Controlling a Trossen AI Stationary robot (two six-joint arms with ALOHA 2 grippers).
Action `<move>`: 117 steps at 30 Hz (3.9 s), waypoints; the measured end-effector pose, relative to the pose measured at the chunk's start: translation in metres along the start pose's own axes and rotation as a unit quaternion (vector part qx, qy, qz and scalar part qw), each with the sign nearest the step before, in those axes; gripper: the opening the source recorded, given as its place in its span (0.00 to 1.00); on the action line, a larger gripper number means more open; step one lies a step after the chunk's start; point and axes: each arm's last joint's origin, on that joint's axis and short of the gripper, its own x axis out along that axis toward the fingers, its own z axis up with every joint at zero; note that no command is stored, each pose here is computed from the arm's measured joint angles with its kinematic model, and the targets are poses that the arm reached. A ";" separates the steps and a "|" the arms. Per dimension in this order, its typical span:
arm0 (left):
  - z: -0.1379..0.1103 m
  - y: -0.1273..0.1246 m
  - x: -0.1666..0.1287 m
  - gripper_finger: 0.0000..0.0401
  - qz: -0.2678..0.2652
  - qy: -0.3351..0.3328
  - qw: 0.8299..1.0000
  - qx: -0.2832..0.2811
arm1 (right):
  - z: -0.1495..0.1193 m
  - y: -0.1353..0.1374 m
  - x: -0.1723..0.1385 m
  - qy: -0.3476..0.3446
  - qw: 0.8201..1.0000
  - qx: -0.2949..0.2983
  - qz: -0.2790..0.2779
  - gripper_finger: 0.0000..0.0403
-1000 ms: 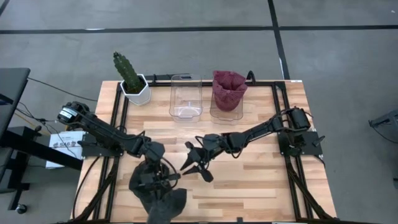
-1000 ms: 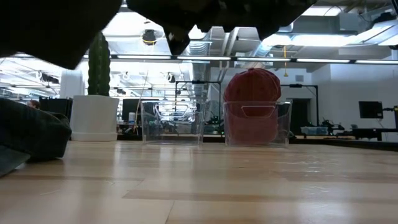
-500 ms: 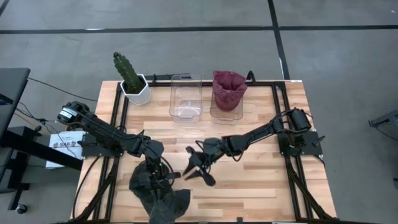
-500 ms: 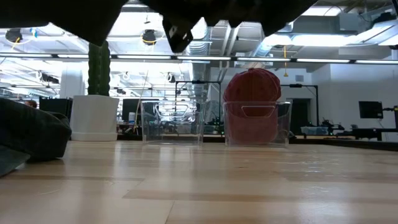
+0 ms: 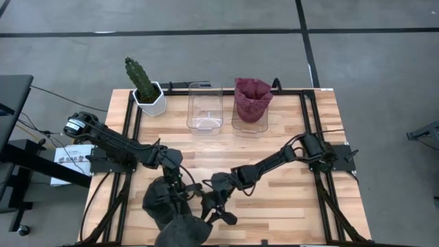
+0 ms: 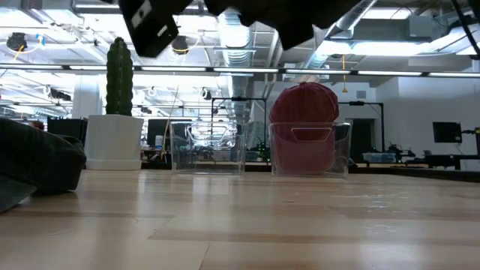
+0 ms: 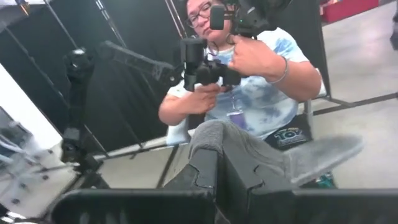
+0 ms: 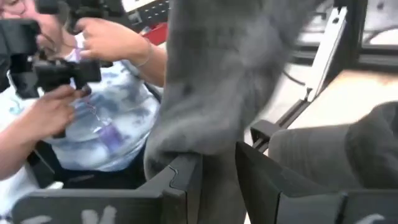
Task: Pick & Place hat
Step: Put the right black head cap into the left transparent bin
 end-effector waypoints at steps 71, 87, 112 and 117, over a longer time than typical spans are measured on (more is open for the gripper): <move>-0.017 -0.013 -0.003 0.02 0.018 0.029 0.993 -0.114 | 0.050 0.057 -0.009 -0.006 0.997 -0.051 0.065 0.62; -0.016 -0.015 -0.001 0.02 0.010 0.030 0.992 -0.119 | 0.052 0.040 -0.021 -0.008 0.997 -0.034 0.075 0.62; -0.018 -0.016 -0.001 0.02 0.008 0.037 0.991 -0.128 | 0.051 0.024 -0.032 0.000 0.997 0.016 0.074 0.62; -0.018 -0.016 -0.001 0.02 0.008 0.036 0.991 -0.127 | 0.051 0.023 -0.033 0.001 0.997 0.021 0.075 0.62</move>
